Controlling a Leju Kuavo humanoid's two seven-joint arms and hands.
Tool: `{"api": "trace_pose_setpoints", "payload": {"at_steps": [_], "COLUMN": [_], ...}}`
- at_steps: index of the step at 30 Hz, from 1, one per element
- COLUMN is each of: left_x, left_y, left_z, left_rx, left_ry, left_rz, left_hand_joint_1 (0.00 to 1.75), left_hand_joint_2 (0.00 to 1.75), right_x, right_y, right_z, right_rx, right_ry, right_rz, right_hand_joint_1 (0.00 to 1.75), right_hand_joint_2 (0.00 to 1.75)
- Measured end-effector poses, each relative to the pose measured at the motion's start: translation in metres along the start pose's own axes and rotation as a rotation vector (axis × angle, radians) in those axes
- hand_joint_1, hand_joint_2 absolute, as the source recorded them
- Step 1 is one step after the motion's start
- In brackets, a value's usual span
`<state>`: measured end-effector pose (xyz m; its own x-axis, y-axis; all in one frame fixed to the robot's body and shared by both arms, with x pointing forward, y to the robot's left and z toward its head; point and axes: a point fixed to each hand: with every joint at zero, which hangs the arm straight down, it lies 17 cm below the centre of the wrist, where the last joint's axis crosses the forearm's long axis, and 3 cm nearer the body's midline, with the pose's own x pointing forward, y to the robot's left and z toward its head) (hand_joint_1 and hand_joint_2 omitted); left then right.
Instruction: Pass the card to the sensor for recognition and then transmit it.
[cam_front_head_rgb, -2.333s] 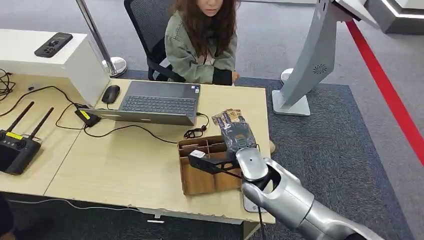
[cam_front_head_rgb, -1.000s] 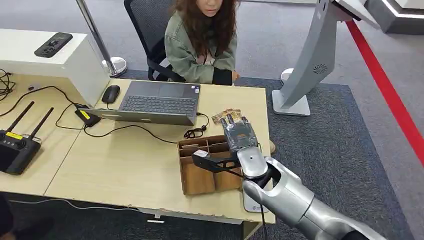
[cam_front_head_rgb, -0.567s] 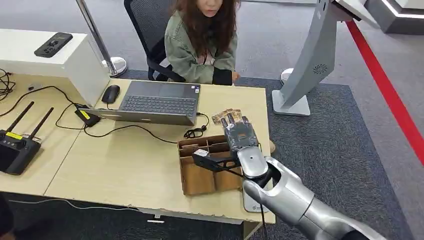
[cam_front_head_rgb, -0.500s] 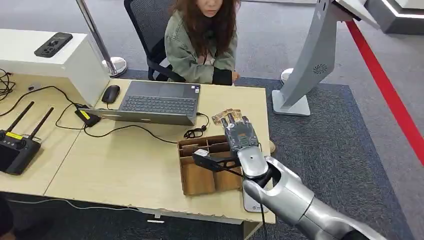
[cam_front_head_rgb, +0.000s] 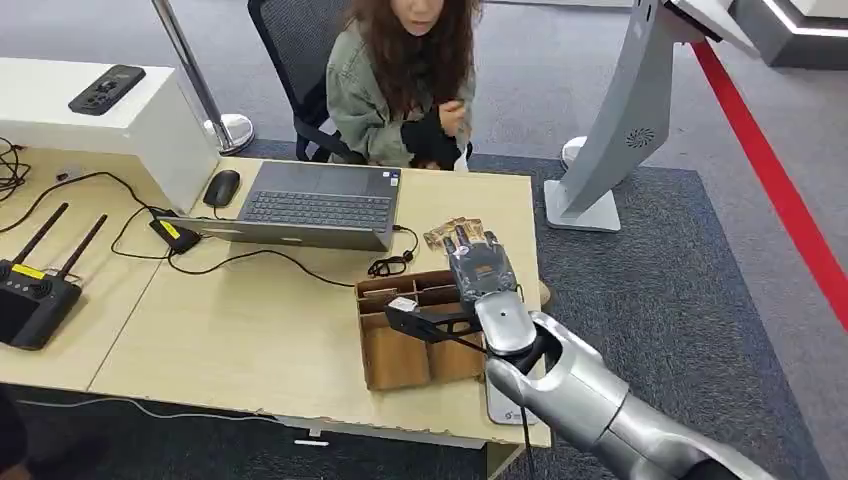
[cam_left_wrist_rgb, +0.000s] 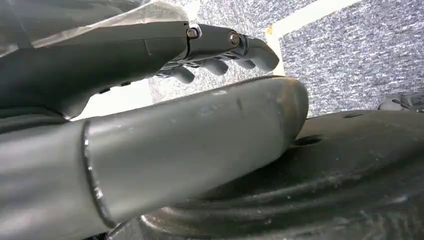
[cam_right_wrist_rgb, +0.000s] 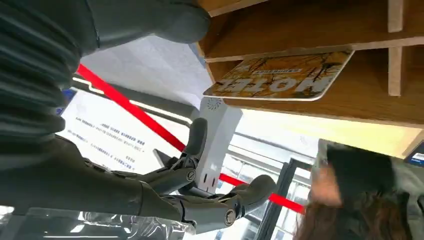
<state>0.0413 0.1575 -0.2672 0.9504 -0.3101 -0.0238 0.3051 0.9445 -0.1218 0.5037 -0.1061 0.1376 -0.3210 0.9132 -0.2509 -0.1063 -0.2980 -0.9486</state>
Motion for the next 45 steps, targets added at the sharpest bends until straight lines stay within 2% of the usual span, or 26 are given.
{"api": "trace_pose_setpoints", "payload": {"at_steps": [5, 19, 34, 45], "left_x": [0.0, 0.0, 0.0, 0.0], "left_y": [0.0, 0.0, -0.001, -0.002], "left_z": [0.0, 0.0, 0.0, 0.0], "left_rx": [-0.001, -0.002, -0.004, -0.007], "left_ry": [0.0, 0.002, 0.003, 0.005], "left_rz": [0.001, 0.006, 0.01, 0.014], "left_hand_joint_1": [0.0, 0.0, 0.0, 0.0], "left_hand_joint_2": [0.0, 0.0, 0.0, 0.0], "right_x": [0.005, 0.011, 0.013, 0.014], "right_y": [0.0, -0.001, -0.004, -0.006], "right_z": [0.0, 0.001, 0.0, 0.0], "right_rx": [0.006, 0.009, 0.003, 0.002], "right_ry": [-0.018, -0.035, -0.037, -0.039], "right_rz": [-0.015, -0.031, -0.034, -0.036], "right_hand_joint_1": [0.31, 0.61, 0.68, 0.82], "right_hand_joint_2": [1.75, 1.75, 1.75, 1.75]}}
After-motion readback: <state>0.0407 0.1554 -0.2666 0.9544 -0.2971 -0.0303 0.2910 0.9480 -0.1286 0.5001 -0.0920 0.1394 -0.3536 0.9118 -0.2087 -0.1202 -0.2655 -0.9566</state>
